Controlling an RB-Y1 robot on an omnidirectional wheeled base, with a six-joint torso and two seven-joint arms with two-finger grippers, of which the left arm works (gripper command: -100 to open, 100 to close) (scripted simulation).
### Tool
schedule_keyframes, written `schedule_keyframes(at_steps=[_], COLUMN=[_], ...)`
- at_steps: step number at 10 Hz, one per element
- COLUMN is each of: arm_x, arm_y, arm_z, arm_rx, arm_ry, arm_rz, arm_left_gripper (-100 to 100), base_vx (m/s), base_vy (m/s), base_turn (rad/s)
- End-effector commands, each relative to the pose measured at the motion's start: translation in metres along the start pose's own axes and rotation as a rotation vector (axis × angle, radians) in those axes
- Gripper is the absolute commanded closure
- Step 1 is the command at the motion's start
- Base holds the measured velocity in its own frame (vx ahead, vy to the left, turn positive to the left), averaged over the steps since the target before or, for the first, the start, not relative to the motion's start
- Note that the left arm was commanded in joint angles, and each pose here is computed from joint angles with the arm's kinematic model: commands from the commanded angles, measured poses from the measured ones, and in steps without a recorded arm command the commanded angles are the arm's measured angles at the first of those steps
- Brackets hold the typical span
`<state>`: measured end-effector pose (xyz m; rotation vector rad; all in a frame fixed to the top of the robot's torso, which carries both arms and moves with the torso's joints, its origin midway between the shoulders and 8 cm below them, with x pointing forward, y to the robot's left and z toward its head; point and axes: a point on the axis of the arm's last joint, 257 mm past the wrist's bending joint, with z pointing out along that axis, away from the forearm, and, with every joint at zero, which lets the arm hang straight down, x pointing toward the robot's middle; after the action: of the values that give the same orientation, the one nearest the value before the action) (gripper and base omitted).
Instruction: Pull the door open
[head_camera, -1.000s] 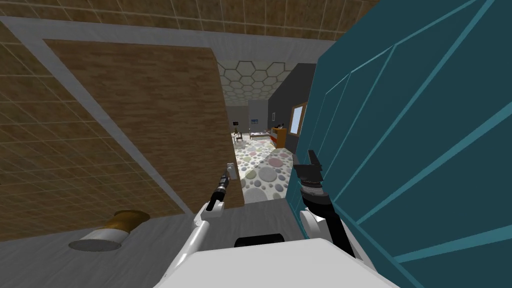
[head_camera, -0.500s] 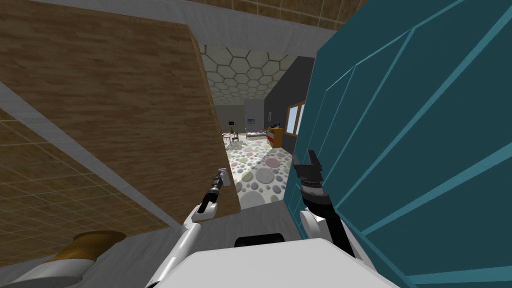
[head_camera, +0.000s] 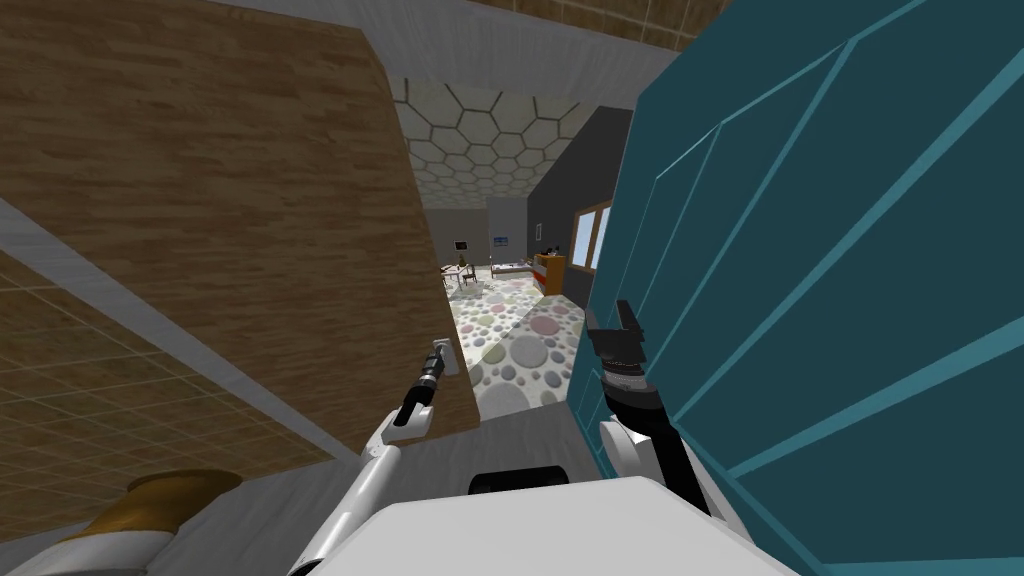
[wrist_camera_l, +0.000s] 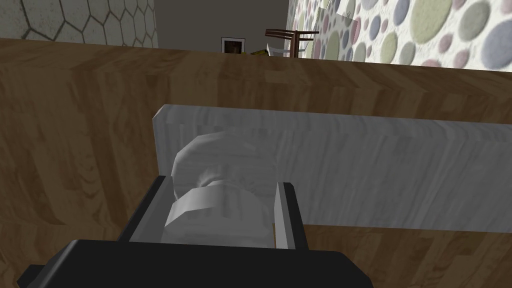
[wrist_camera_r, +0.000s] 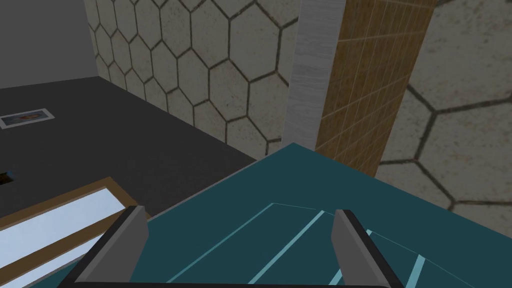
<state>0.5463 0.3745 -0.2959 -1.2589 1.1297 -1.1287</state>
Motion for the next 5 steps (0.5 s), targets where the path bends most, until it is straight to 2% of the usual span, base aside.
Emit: schedule_keyframes(at_steps=[1, 3, 4, 5], arm_x=[-0.0002, -0.0002, 0.0024, 0.003], arm_y=[-0.0001, -0.0001, 0.0006, 0.0005], arm_z=[-0.0002, -0.0002, -0.0014, -0.0016], arm_rx=[0.001, 0.001, -0.001, 0.0], arm_ry=[0.0, 0.0, 0.014, 0.017], arm_rz=[-0.001, -0.001, 0.001, 0.001], arm_left_gripper=[100, 100, 100, 100], base_vx=[-0.006, 0.0, -0.075, -0.167], base_vy=[0.001, 0.0, 0.03, 0.102], base_turn=[-0.001, 0.0, -0.113, -0.106])
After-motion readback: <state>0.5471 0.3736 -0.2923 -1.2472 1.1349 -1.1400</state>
